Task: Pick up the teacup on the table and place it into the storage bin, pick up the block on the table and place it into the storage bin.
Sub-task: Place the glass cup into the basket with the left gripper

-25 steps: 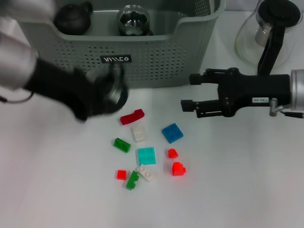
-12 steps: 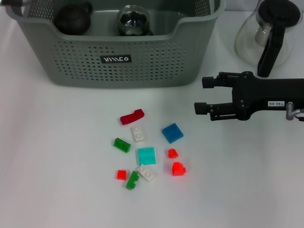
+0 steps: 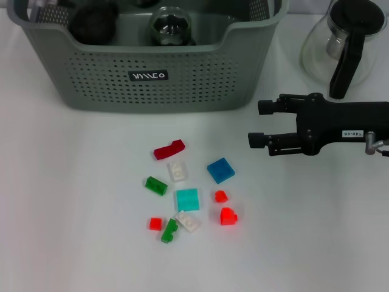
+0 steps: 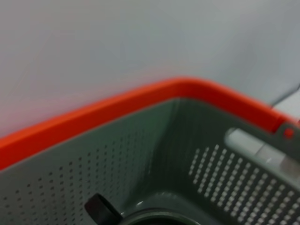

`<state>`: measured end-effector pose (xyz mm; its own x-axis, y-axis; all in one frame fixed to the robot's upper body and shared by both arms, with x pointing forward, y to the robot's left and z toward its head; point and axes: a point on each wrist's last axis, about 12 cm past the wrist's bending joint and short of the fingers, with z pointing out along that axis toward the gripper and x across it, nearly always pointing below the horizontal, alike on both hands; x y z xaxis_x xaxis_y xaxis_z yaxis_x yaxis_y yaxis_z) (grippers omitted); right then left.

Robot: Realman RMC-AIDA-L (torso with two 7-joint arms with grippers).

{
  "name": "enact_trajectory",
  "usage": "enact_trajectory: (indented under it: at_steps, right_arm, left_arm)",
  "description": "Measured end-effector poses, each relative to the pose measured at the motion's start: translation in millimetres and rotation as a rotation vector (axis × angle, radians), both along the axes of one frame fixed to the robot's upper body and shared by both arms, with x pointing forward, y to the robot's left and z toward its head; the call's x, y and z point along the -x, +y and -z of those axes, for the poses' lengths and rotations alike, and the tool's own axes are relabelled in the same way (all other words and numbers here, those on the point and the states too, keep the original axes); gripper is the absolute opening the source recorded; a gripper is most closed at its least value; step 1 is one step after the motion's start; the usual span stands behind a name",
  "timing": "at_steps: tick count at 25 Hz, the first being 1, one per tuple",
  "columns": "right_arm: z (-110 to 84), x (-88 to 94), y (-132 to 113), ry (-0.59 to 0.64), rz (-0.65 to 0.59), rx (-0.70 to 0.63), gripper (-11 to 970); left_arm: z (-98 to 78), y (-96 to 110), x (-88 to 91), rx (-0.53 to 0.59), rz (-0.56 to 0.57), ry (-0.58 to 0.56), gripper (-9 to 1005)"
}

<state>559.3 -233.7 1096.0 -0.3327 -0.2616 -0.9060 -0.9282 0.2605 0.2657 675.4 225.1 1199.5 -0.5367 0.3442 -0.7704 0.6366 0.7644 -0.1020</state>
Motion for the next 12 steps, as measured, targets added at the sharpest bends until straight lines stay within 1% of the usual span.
enact_trajectory:
  at_steps: [4,11,12]
  right_arm:
    - [-0.1,0.0,0.5,0.001,-0.002,0.001,868]
    - [0.6,0.6,0.1,0.004,-0.003,0.004,868]
    - [0.6,0.6,-0.1,0.004,-0.004,0.004,868]
  left_arm:
    - [8.2,-14.2,-4.5,-0.062,-0.009,0.001,33]
    - [13.4,-24.5,-6.3,-0.100,-0.011,-0.002,34]
    - [13.8,-25.2,-6.6,-0.105,-0.012,0.000,48]
